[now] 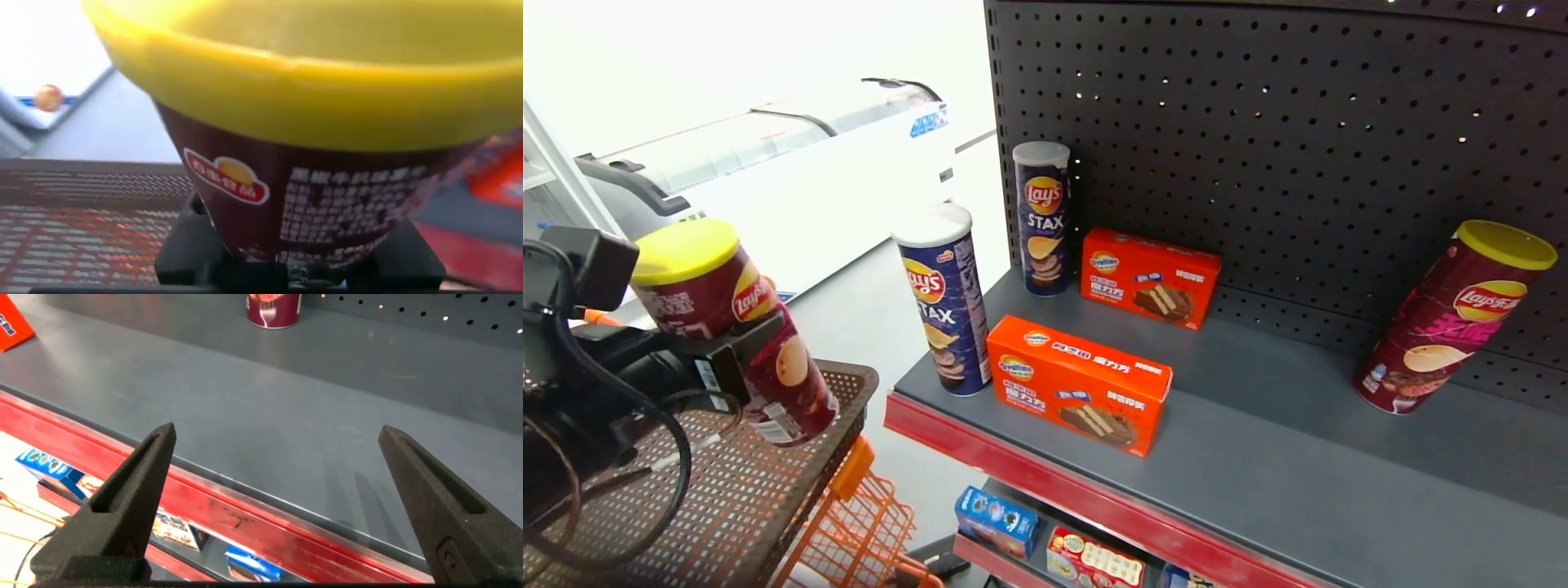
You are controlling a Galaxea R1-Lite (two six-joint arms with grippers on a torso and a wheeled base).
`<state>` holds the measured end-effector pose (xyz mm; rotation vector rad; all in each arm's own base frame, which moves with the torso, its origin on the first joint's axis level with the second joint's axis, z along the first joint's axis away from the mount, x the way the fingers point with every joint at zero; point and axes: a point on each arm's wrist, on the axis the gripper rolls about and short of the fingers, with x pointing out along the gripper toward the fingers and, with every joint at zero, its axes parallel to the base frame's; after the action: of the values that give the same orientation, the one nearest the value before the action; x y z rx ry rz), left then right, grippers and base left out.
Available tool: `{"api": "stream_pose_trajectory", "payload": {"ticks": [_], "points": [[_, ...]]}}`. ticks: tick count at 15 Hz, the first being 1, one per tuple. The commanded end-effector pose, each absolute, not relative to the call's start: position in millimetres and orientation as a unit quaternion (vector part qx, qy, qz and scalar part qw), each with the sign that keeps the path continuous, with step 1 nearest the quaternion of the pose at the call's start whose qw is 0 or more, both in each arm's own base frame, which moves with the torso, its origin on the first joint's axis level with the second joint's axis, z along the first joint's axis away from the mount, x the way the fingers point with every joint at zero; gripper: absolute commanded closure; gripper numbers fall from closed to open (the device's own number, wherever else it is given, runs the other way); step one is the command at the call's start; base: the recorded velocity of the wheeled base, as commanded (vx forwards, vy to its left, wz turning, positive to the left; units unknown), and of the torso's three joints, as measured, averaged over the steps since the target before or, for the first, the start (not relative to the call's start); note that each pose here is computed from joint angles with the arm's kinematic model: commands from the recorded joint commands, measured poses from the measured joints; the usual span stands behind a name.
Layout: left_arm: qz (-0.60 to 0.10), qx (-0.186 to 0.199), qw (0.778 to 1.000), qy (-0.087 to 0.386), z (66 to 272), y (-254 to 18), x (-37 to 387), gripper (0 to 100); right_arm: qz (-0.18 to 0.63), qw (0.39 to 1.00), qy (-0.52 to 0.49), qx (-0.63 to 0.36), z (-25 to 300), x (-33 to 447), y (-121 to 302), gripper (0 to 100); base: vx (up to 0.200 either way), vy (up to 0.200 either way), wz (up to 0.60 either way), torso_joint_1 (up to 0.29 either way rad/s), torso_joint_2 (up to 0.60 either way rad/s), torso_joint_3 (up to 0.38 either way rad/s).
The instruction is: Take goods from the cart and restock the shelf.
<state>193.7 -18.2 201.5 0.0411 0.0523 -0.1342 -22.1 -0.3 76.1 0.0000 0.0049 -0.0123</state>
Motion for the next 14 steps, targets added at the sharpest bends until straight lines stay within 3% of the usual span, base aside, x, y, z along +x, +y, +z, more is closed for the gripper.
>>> {"api": "stream_pose_trajectory", "payload": {"ticks": [1, 4, 8, 11, 14], "points": [[-0.124, 0.017, 0.992, -0.011, 217.1, -23.6, 157.8, 100, -0.006, 1.000, 0.003, 0.000, 76.2, -22.0, -0.3, 0, 0.000, 0.000, 0.00, 0.000, 0.00, 0.000], [-0.236, 0.001, 0.972, 0.016, 224.4, -30.9, 132.2, 100, -0.006, 1.000, 0.003, 0.000, 76.2, -22.0, -0.3, 0, 0.000, 0.000, 0.00, 0.000, 0.00, 0.000], [-0.257, 0.027, 0.966, 0.014, 230.1, -34.8, 130.6, 100, -0.006, 1.000, 0.002, 0.000, 76.2, -22.1, -0.3, 0, 0.000, 0.000, 0.00, 0.000, 0.00, 0.000], [-0.306, 0.029, 0.951, -0.006, 241.6, -49.4, 129.1, 100, -0.006, 1.000, 0.003, 0.000, 76.2, -22.0, -0.3, 0, 0.000, 0.000, 0.00, 0.000, 0.00, 0.000], [-0.339, 0.031, 0.940, 0.004, 239.1, -60.5, 131.7, 100, -0.006, 1.000, 0.003, 0.000, 76.2, -22.0, -0.3, 0, 0.000, 0.000, 0.00, 0.000, 0.00, 0.000]]}}
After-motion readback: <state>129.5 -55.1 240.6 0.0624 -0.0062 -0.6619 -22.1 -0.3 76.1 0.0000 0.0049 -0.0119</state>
